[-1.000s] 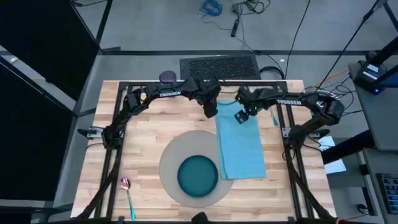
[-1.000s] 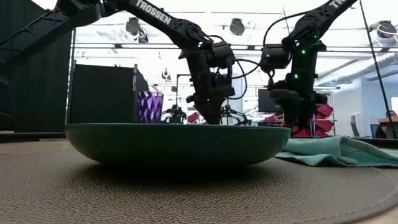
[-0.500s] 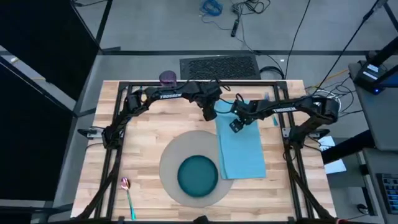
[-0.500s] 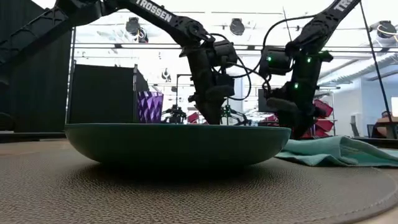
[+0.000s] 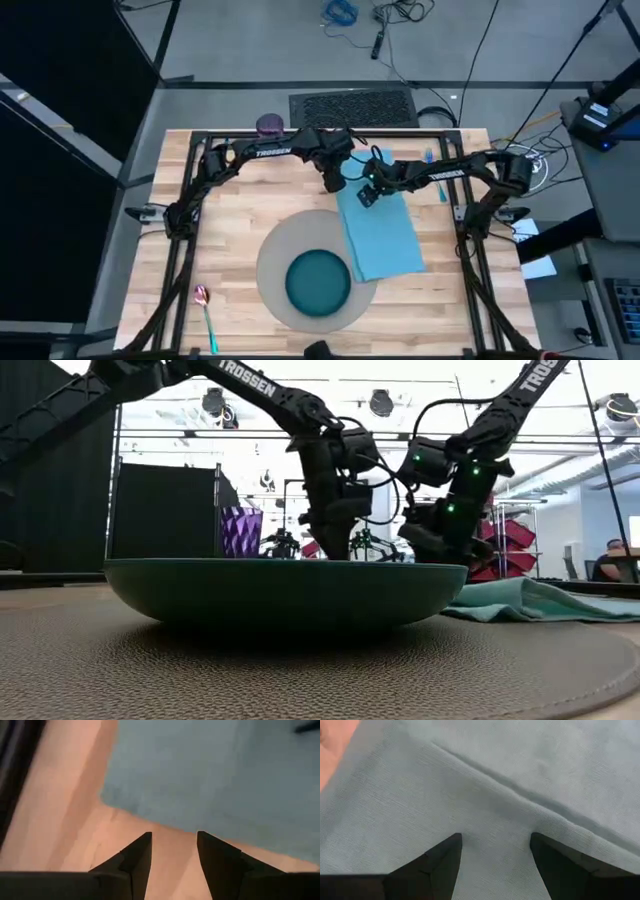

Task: Set table place
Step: Fold the blue table napkin

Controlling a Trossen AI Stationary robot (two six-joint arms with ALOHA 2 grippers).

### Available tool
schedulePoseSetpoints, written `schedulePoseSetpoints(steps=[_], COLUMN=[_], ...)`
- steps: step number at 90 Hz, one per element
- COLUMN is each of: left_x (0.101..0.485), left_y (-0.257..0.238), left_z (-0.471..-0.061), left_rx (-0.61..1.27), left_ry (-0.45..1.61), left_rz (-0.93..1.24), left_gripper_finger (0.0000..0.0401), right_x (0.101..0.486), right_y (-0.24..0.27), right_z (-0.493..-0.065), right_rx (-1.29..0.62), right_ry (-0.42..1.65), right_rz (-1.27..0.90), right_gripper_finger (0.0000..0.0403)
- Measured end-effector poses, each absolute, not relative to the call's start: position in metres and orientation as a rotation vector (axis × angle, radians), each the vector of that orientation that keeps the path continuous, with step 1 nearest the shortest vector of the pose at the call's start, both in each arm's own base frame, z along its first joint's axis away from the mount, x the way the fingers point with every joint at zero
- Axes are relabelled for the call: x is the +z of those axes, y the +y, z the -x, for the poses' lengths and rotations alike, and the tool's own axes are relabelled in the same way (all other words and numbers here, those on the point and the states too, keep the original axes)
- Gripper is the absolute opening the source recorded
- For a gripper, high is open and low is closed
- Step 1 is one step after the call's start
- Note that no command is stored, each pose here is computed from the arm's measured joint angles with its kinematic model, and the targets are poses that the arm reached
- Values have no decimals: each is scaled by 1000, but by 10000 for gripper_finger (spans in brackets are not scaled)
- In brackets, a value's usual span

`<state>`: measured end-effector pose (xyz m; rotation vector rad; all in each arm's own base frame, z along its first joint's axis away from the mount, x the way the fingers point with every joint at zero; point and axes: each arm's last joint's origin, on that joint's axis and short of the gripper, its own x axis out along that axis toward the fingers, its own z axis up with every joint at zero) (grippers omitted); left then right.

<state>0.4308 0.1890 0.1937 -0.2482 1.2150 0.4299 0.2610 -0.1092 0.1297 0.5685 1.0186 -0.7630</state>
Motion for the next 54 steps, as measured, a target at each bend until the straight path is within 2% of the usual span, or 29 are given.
schedulePoseSetpoints(steps=[16,31,54], left_x=[194,197,198], left_y=[215,230,238], left_z=[-420,-420,-418], left_rx=[542,453,487], left_ry=[1165,1063,1035], left_rz=[386,528,530], left_gripper_finger=[143,144,144], right_x=[139,138,139], right_y=[-108,-107,-106], right_z=[-262,-259,-259], right_rx=[-729,-735,-719], right_ry=[1021,1054,1065], right_rz=[-568,-564,-564], right_gripper_finger=[231,231,231])
